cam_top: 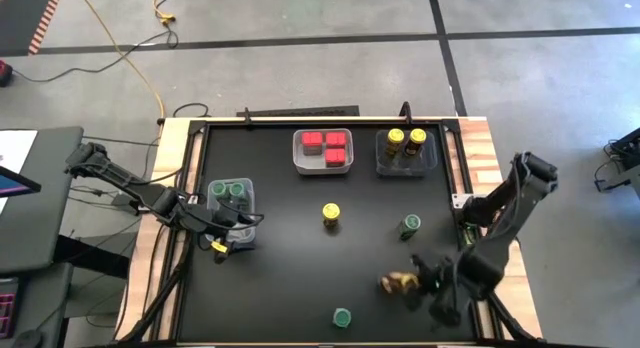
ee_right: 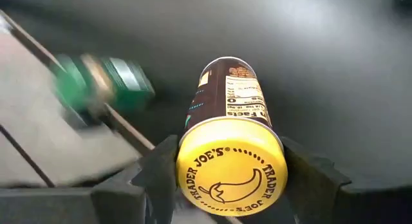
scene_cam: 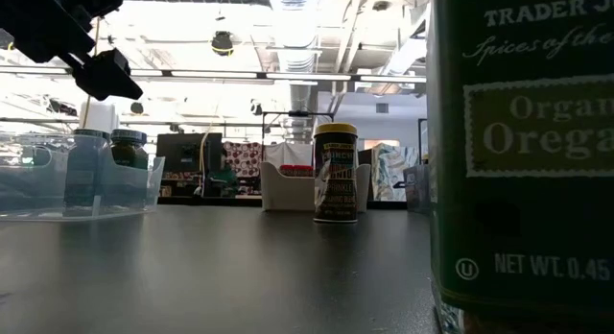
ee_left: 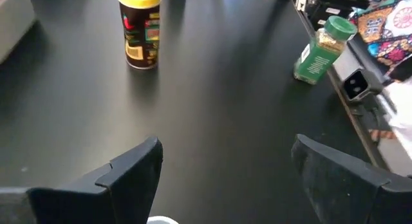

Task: Sort spices by type
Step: Put the bottom yellow seasoning bottle into the black bin

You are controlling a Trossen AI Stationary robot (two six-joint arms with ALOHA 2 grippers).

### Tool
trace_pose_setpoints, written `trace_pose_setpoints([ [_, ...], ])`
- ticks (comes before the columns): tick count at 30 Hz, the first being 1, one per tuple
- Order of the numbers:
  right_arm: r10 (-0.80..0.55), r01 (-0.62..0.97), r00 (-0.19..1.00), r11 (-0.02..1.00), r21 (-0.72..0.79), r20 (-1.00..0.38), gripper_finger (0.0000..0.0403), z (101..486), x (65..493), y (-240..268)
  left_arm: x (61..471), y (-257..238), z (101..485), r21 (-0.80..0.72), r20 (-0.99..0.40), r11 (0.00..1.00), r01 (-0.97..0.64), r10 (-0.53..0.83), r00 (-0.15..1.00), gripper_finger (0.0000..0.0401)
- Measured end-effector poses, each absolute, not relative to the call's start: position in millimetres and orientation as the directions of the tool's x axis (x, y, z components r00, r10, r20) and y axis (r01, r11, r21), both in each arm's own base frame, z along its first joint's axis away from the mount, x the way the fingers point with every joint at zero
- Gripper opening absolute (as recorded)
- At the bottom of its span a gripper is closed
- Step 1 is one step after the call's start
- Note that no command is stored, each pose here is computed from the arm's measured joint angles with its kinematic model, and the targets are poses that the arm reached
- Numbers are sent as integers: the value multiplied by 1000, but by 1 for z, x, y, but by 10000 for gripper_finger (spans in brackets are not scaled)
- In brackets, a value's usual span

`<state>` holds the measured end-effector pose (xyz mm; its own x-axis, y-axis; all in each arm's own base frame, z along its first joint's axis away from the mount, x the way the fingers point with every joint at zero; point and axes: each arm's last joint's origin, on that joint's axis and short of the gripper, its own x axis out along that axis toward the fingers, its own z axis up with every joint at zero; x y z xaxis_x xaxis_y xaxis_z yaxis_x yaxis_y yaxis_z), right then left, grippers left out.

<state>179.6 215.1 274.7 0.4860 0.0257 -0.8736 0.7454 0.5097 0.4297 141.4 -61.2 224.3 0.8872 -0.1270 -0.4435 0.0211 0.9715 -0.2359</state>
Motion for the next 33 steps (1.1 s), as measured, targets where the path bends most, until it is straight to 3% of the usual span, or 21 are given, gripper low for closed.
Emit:
trace_pose_setpoints([
  [6, -191, 719, 635, 500, 483, -748, 250, 305, 195, 161, 142, -54, 232, -149, -402, 989, -17, -45, 915, 332],
  [14, -358, 771, 624, 423, 475, -694, 250, 336, 206, 75, 141, -38, 246, -75, -337, 994, -76, 47, 940, 332],
  [24, -289, 820, 553, 358, 447, -782, 250, 351, 195, -29, 145, -22, 246, -50, -341, 983, -177, 150, 928, 332],
  [33, -198, 906, 384, 272, 326, -902, 250, 336, 167, -100, 146, -7, 246, -34, -336, 952, -304, 275, 901, 332],
])
